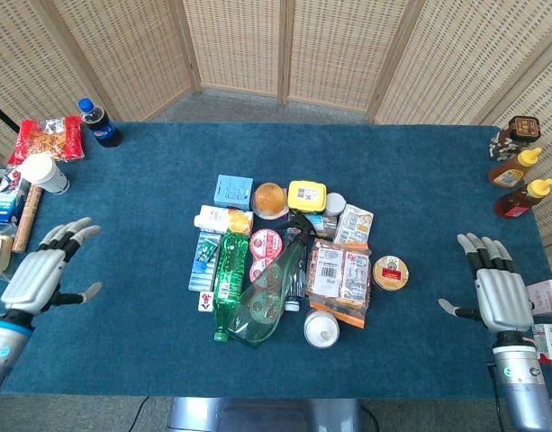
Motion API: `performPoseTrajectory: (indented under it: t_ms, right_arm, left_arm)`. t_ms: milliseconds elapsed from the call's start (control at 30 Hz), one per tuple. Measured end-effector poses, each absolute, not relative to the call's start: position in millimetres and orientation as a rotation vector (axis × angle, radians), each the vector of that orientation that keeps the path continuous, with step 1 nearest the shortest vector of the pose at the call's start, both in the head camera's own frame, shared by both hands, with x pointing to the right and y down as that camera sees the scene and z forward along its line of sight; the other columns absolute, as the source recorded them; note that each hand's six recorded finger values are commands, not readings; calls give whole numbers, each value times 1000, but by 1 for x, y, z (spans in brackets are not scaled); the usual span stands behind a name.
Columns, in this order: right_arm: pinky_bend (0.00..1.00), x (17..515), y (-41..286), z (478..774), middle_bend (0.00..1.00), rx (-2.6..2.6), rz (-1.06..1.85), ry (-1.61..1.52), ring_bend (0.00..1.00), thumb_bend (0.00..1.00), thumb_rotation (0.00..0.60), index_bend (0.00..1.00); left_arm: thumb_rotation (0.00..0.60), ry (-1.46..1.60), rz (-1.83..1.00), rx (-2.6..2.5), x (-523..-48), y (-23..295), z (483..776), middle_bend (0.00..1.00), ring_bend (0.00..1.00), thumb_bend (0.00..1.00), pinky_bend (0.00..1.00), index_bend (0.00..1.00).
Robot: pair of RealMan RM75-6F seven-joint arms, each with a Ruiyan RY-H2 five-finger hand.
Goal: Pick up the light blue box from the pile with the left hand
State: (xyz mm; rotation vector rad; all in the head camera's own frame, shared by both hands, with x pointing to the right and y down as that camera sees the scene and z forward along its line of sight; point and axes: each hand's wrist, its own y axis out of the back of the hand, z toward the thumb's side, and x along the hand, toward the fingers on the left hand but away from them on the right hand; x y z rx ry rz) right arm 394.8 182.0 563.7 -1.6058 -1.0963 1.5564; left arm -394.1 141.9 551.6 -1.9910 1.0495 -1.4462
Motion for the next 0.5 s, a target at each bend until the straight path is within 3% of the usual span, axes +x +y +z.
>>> performPoseTrajectory:
  t_ms: [500]
  right_arm:
    - [0, 403, 180, 562, 0, -1599, 1553, -1124, 0, 0, 553, 0]
  left_arm:
    - [600, 893, -1397, -2101, -334, 72, 618, 0, 0, 325, 0, 33]
